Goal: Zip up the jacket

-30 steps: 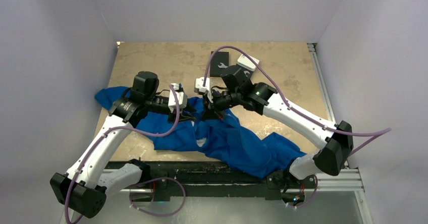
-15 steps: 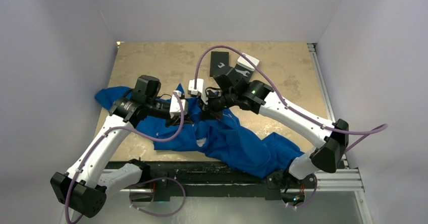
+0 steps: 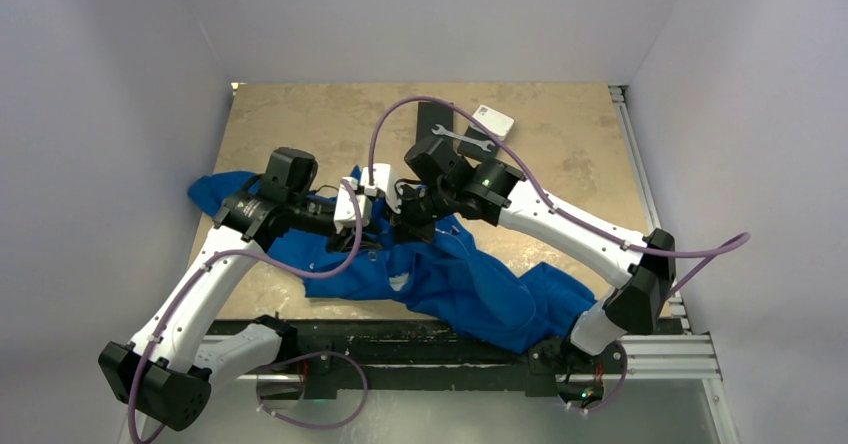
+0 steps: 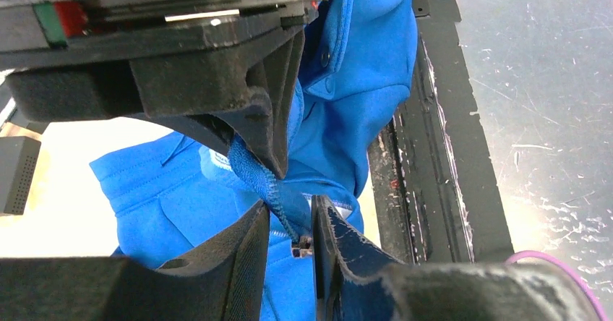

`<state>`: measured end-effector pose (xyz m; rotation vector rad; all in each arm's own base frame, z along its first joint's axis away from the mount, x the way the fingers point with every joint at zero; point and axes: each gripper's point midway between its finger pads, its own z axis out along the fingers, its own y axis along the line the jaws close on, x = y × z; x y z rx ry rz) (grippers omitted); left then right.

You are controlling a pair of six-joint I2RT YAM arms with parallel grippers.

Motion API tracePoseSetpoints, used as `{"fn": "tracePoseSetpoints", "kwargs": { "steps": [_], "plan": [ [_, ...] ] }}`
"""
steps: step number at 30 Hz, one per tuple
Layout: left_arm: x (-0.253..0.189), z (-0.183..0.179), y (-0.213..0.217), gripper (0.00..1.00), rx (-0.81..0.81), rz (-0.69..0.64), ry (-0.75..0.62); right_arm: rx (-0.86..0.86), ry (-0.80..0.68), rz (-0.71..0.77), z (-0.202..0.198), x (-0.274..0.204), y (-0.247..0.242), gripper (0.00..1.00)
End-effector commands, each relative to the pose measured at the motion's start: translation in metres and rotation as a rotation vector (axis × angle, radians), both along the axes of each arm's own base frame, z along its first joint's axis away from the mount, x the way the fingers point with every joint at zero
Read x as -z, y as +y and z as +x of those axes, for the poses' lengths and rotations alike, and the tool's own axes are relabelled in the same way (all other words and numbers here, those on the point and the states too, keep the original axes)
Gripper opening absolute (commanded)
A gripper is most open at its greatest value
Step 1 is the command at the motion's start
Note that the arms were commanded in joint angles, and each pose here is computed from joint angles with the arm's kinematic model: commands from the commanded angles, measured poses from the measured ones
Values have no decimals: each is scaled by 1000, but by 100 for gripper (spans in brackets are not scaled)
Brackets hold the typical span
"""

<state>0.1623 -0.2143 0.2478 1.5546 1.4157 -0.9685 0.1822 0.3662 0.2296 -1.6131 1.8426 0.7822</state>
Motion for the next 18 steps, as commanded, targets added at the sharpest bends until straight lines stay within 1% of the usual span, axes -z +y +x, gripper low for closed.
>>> {"fn": "tracePoseSetpoints", "kwargs": {
  "steps": [1, 3, 6, 7, 9, 10, 12, 15, 16, 18],
  "plan": [
    [-4, -7, 0, 25, 43, -6, -27, 18, -57, 54, 4, -30, 5, 0],
    [-5, -6, 0, 17, 42, -6, -42, 17, -55, 52, 3, -30, 4, 0],
    [-16, 0, -3, 0, 31, -31, -72, 15, -50, 54, 2, -27, 4, 0],
    [-19, 0, -4, 0, 28, -39, -74, 12, -47, 56, 1, -26, 4, 0],
    [-27, 5, -7, 0, -2, -63, -72, 7, -36, 63, -3, -21, 3, 4],
    [-35, 9, -9, 0, -19, -86, -80, -1, -15, 75, -8, -19, 3, 9],
    [-47, 12, -13, 0, -56, -134, -60, 0, -14, 137, -12, -22, 5, 21],
    [-63, 12, -18, 0, -110, -228, -16, 16, -31, 321, -18, -47, 12, 38],
    [-67, 12, -19, 0, -120, -254, -8, 16, -51, 394, -21, -62, 11, 41],
    [-71, 7, -20, 0, -124, -287, 29, 20, -66, 505, -21, -76, 11, 47]
  ]
}}
